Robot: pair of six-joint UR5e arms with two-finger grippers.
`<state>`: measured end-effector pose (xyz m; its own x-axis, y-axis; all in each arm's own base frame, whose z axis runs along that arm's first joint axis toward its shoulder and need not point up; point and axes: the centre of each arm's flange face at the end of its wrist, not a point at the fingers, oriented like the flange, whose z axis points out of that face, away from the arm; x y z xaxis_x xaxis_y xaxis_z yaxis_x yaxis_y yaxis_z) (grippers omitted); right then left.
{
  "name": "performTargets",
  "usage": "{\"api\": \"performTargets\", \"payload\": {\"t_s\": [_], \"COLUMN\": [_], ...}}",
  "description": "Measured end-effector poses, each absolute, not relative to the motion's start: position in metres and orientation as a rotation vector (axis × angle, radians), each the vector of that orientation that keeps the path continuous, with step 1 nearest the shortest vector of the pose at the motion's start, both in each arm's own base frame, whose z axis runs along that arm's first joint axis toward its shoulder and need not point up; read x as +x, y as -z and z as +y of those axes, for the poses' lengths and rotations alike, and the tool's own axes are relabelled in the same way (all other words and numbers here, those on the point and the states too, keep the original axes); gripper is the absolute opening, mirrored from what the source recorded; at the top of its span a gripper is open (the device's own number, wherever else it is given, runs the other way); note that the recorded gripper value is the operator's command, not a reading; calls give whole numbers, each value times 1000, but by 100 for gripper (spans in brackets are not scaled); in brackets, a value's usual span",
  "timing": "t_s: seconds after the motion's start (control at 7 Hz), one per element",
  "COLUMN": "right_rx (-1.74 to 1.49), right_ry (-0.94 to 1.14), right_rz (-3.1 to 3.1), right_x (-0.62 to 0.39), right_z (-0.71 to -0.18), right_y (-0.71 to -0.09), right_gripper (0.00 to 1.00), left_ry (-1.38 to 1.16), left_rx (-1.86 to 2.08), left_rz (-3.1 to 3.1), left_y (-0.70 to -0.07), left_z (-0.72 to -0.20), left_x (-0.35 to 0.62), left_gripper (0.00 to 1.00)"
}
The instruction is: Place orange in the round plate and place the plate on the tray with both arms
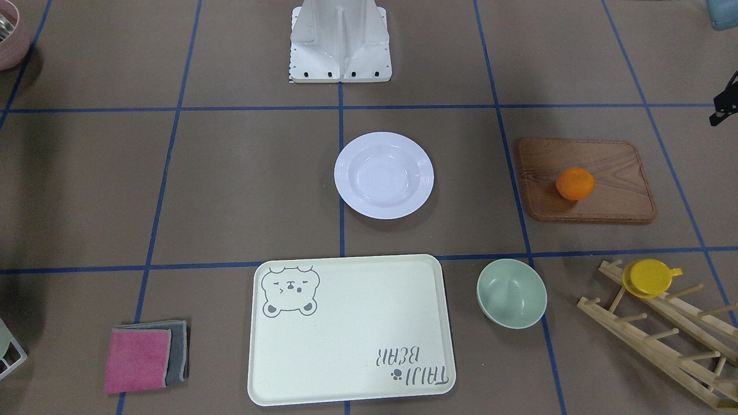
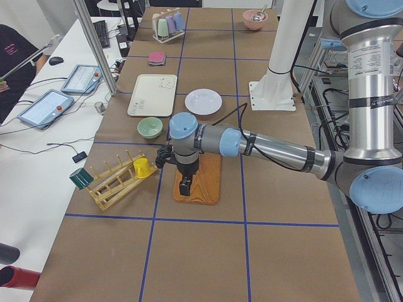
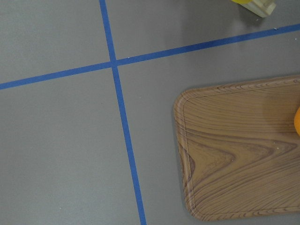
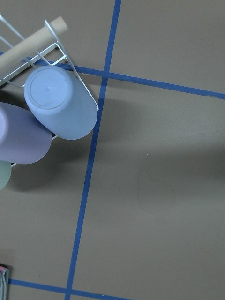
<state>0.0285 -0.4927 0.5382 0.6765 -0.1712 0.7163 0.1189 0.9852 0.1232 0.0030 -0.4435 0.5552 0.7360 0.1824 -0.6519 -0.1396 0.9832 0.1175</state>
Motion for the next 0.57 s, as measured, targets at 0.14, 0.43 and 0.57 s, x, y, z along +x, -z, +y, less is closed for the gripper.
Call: {"api": "performTargets", "payload": {"t_s": [0.14,0.43,0.57], "right_rx": [78,117,110], "right_ry": [167,185,132], "right_rz": [-813,-835,-875], "right_x": [28,9,-17], "right_z": [-493,-498,-509], "right_y": [-533,-495,-461], "right_gripper": [100,100,100], "left_ry": [-177,-173,-147], "left_rx": [62,73,88], "left_rz": [723,725,729], "left_y": [-555,-549,-542], "left_z": [-444,-445,-447], "left_x": [3,4,5], "left_gripper": [99,100,100]}}
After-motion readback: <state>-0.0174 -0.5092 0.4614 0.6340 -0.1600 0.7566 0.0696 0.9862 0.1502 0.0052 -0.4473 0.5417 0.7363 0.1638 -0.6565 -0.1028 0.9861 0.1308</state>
